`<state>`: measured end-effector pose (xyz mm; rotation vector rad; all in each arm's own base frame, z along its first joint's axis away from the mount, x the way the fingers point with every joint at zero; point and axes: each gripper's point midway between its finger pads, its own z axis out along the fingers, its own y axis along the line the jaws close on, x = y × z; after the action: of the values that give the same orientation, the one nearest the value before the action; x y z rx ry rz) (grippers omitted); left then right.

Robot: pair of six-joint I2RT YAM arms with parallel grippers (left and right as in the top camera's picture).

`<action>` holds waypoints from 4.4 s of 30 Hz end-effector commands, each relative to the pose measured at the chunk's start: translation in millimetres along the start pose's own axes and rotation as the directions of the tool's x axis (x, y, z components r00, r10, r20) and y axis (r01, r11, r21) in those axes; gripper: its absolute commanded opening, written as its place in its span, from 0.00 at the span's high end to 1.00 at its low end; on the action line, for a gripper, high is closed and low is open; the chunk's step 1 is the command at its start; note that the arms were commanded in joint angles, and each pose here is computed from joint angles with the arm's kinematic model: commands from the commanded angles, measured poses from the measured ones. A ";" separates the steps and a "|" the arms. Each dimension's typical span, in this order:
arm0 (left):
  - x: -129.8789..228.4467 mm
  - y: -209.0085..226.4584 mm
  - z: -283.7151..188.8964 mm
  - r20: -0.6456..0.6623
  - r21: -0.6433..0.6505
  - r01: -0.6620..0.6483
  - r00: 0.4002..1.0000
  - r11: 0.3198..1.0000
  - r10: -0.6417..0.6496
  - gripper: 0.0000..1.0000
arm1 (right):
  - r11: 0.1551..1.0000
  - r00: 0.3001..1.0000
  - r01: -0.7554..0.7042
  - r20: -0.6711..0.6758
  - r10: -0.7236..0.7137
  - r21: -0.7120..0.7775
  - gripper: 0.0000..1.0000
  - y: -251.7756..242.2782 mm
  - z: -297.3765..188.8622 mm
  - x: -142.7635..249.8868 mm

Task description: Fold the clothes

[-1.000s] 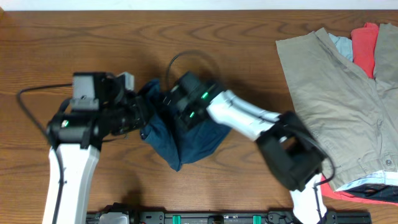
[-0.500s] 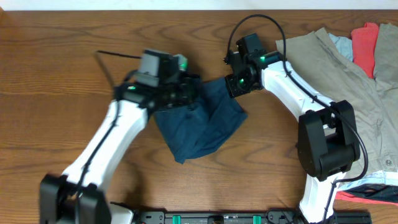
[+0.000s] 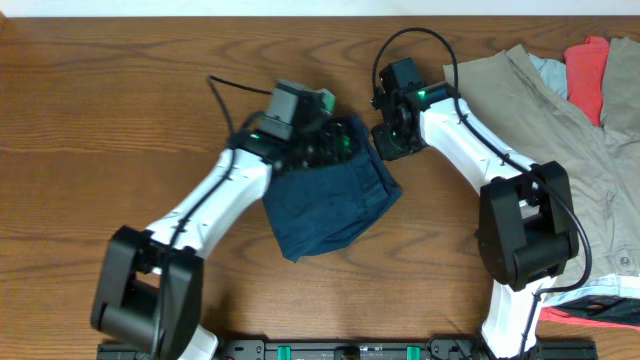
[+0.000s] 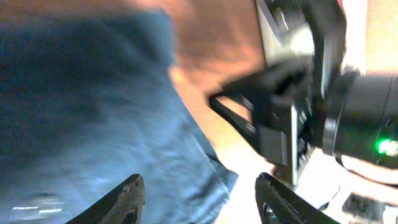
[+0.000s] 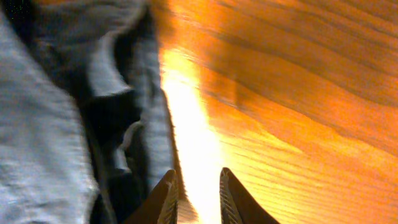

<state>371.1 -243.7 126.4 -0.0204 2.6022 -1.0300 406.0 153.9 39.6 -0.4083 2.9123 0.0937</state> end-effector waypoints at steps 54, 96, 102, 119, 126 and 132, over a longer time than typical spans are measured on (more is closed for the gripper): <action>41.5 124.9 -44.9 -0.313 -0.073 0.235 0.917 0.969 -0.246 0.02 | 0.991 0.999 -0.015 -0.031 0.019 0.131 0.48 -8.2 21.6 34.9; 38.7 281.8 -71.6 -0.100 -0.752 0.173 0.924 0.636 -0.370 0.94 | 0.987 0.969 -0.119 0.230 0.091 0.108 0.39 -35.2 -109.1 -10.4; -20.5 338.9 -158.8 0.186 -0.799 0.363 0.907 0.480 -0.377 0.94 | 0.983 0.942 -0.156 0.315 0.117 0.100 0.37 -47.0 -147.1 -11.1; -13.7 425.3 -308.0 0.602 -0.587 0.771 0.619 0.245 -0.504 0.02 | 0.978 0.935 -0.179 0.328 0.137 0.103 0.35 -56.6 -157.7 -7.0; -31.4 373.9 -274.5 0.473 -0.439 0.760 0.648 0.479 -0.597 0.02 | 0.977 0.934 -0.184 0.327 0.142 0.104 0.35 -58.7 -157.7 -6.7; -48.8 331.3 -301.0 0.523 -0.458 0.716 0.697 0.527 -0.491 0.02 | 0.977 0.937 -0.184 0.318 0.142 0.105 0.35 -58.7 -157.0 -4.2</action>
<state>348.7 212.0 79.4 -1.3809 2.5628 -0.1664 395.6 92.6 181.4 -0.1562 2.6387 -0.0085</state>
